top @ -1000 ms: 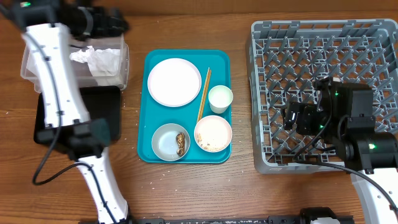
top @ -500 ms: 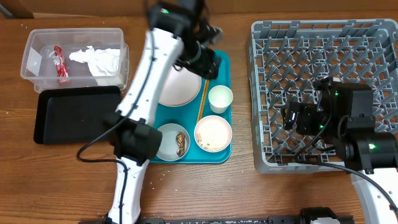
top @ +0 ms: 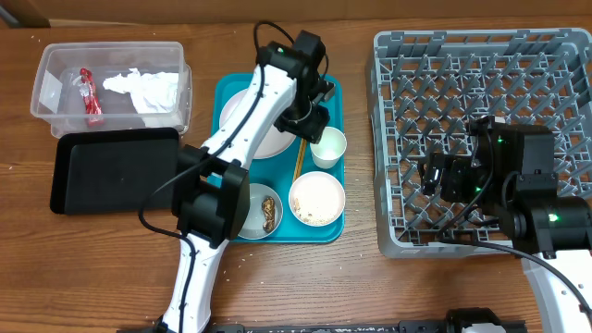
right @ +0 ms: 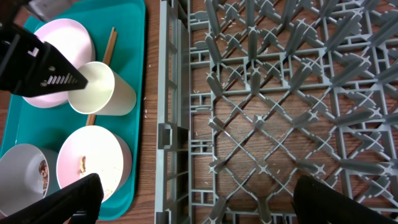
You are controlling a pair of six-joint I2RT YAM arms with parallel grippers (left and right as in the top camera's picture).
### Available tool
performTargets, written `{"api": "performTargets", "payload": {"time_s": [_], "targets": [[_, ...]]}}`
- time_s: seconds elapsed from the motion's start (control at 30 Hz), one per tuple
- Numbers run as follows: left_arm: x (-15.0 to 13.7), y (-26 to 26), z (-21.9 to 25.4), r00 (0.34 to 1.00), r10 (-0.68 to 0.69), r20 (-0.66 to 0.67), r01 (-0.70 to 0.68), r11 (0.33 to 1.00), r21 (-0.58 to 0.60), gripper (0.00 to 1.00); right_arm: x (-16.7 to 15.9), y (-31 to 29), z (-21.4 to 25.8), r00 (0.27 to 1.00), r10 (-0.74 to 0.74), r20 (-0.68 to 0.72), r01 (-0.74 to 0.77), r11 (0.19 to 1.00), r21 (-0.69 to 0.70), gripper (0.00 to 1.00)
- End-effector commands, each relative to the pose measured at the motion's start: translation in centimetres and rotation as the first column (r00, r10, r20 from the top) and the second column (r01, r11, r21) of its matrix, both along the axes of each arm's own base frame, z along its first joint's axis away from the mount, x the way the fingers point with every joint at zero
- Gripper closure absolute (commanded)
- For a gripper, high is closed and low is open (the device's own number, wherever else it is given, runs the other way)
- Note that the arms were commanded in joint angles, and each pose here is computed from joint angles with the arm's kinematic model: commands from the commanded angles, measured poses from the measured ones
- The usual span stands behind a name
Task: Sort waste into correct bins and load items into the dishwasher
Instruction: 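Grasp the white paper cup on the tray with the left gripper, then hand the paper cup from the left gripper to the right gripper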
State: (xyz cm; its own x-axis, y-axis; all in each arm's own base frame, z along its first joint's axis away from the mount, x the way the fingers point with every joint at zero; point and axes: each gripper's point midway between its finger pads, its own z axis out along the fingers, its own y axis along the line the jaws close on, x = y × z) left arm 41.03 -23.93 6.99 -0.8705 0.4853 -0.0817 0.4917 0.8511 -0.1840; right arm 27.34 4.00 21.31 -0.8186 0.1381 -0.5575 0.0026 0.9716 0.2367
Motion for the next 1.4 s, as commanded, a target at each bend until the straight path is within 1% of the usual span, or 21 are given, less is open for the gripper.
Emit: {"api": "performTargets", "payload": {"time_s": [0.0,0.07,0.13,0.17,0.2,0.33,0.47,0.53,0.6,0.63,0.7,0.77,0.87,0.9,1.0,1.07,1.13,1.23,1.37], "targets": [[-0.5,-0.9,-1.0,1.000,-0.008,-0.009,0.008,1.000,0.001,0.56,0.2,0.0,0.9,1.000,0.000,0.026,0.000,1.000,0.001,0.00],[-0.7,-1.3,-1.1,1.000,-0.014,-0.012,0.014,1.000,-0.011,0.63,0.2,0.0,0.9,1.000,0.000,0.026,0.000,1.000,0.001,0.00],[-0.7,-1.5,-1.2,1.000,-0.018,-0.012,0.017,1.000,-0.013,0.81,0.2,0.0,0.9,1.000,0.000,0.025,0.000,1.000,0.002,0.00],[-0.7,-1.5,-1.2,1.000,-0.018,-0.011,0.017,1.000,-0.014,0.93,0.2,0.0,0.9,1.000,0.000,0.025,0.000,1.000,0.002,0.00],[-0.7,-1.5,-1.2,1.000,-0.018,-0.010,0.017,1.000,-0.014,0.96,0.2,0.0,0.9,1.000,0.000,0.025,0.000,1.000,0.002,0.00],[-0.2,-0.6,-0.1,1.000,0.008,-0.017,-0.009,1.000,-0.030,0.96,0.2,0.6,1.1,0.999,0.016,0.029,-0.017,0.999,0.030,0.00],[0.6,1.6,3.7,0.997,0.068,-0.036,-0.071,0.995,-0.069,0.96,0.5,2.7,2.1,0.993,0.092,0.070,-0.100,0.986,0.131,0.00],[0.7,2.0,6.1,0.996,0.072,-0.053,-0.079,0.987,-0.141,0.96,0.9,3.7,3.0,0.993,0.078,0.089,-0.096,0.971,0.217,0.00],[0.3,1.5,8.6,0.996,0.039,-0.080,-0.059,0.961,-0.269,0.96,1.5,4.4,4.0,0.995,0.032,0.095,-0.060,0.950,0.306,0.00],[-0.1,1.0,10.1,0.995,0.013,-0.100,-0.048,0.935,-0.351,0.96,1.6,4.9,4.5,0.994,0.034,0.103,-0.067,0.936,0.344,0.00],[-1.0,0.4,12.0,0.991,-0.035,-0.132,-0.031,0.882,-0.470,0.96,1.8,5.8,5.4,0.989,0.064,0.135,-0.112,0.917,0.382,0.00],[-1.8,0.1,13.3,0.984,-0.073,-0.162,-0.029,0.834,-0.552,0.96,1.8,6.5,6.1,0.981,0.099,0.164,-0.159,0.898,0.410,0.00],[-1.8,-0.4,14.5,0.979,-0.080,-0.189,-0.061,0.766,-0.640,0.96,1.6,7.8,7.4,0.960,0.171,0.222,-0.255,0.860,0.443,0.00],[-1.9,-0.7,15.2,0.977,-0.089,-0.194,-0.068,0.732,-0.678,0.96,1.4,8.3,8.0,0.946,0.206,0.251,-0.302,0.843,0.445,0.00],[-2.1,-2.0,17.8,0.974,-0.140,-0.179,-0.059,0.603,-0.795,0.96,1.0,9.5,9.2,0.903,0.285,0.320,-0.410,0.793,0.451,0.00],[-2.3,-2.5,19.2,0.970,-0.156,-0.186,-0.075,0.535,-0.841,0.96,1.0,9.9,9.6,0.891,0.300,0.340,-0.435,0.776,0.456,0.00],[-2.5,-3.0,20.2,0.966,-0.173,-0.193,-0.087,0.484,-0.871,0.96,1.2,10.0,9.7,0.885,0.307,0.350,-0.447,0.771,0.454,0.00],[-2.8,-3.6,21.4,0.960,-0.193,-0.202,-0.105,0.423,-0.900,0.96,1.5,10.2,10.1,0.871,0.318,0.374,-0.470,0.760,0.449,0.00],[-3.0,-4.1,23.2,0.949,-0.216,-0.232,-0.151,0.336,-0.930,0.96,1.7,10.8,10.9,0.833,0.354,0.426,-0.532,0.725,0.437,0.00]]}}
